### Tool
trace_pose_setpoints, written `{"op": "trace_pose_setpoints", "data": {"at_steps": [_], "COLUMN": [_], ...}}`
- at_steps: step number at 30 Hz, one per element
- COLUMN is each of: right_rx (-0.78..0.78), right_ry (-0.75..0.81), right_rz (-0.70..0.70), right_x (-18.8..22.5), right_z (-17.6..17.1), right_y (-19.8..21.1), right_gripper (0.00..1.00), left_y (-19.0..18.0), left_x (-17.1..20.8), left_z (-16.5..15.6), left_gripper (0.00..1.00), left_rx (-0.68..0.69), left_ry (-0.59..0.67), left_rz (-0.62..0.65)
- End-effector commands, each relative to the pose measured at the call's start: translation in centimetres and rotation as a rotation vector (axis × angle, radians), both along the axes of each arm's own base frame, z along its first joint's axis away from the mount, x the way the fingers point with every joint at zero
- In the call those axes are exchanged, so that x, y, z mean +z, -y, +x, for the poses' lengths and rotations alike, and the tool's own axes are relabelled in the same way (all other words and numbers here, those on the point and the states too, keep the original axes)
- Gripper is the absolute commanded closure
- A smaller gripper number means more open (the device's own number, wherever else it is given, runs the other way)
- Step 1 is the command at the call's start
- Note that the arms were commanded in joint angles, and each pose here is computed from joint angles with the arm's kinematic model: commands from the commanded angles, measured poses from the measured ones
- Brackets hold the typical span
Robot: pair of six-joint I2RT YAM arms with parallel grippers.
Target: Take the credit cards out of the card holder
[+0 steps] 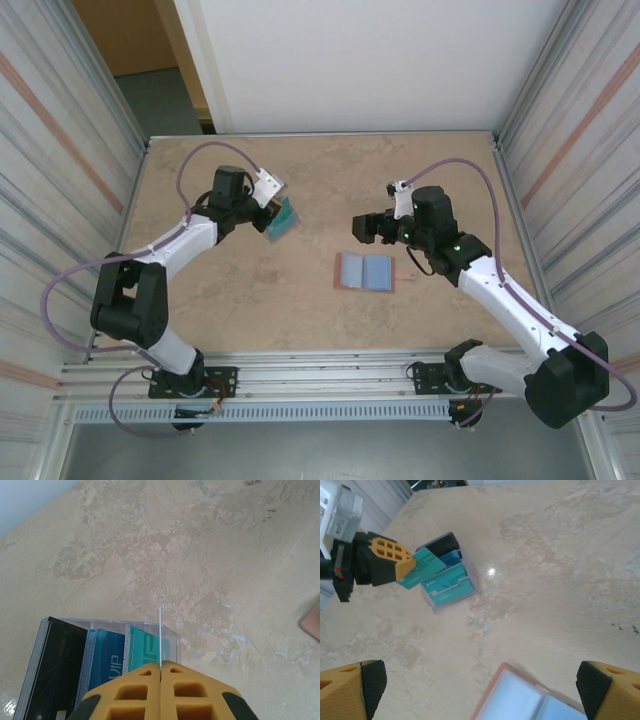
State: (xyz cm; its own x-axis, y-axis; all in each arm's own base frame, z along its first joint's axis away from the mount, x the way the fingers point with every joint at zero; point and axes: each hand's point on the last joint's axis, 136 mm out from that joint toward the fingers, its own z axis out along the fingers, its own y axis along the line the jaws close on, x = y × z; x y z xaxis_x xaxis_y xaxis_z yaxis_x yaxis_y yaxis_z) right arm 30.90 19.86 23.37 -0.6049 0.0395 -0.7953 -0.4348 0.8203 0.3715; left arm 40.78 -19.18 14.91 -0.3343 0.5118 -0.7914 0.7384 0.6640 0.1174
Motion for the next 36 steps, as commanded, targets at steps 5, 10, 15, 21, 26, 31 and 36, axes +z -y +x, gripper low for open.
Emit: {"op": "trace_pose_setpoints", "data": {"at_steps": [5, 10, 15, 21, 26, 31, 36], "right_rx": [-0.032, -0.033, -0.029, -0.027, -0.023, -0.022, -0.024], "right_ry": [-0.013, -0.026, -0.037, -0.057, -0.060, -0.055, -0.058], "right_rz": [0.027, 0.030, 0.038, 0.040, 0.043, 0.048, 0.051], "right_x": [0.4, 0.2, 0.0, -0.5, -0.5, -0.3, -0.3], "right_z": [0.1, 0.1, 0.2, 0.2, 0.2, 0.2, 0.2], "right_y": [0.5, 0.5, 0.5, 0.4, 0.3, 0.3, 0.3], "right_gripper": [0.01, 0.01, 0.01, 0.01, 0.01, 0.01, 0.01], "left_y": [0.7, 0.8, 0.6, 0.4, 0.1, 0.0, -0.1], "left_x": [-0.5, -1.5, -2.3, -2.7, -2.6, -2.8, -3.5], "left_z": [1.5, 2.0, 2.5, 2.7, 2.9, 2.9, 2.9], "left_gripper": [1.00, 1.00, 1.00, 1.00, 1.00, 1.00, 1.00], "left_rx": [-0.070, -0.081, -0.076, -0.071, -0.063, -0.070, -0.073], "left_ry": [0.062, 0.060, 0.054, 0.047, 0.046, 0.037, 0.017], "left_rz": [0.024, 0.038, 0.041, 0.041, 0.041, 0.040, 0.051]}}
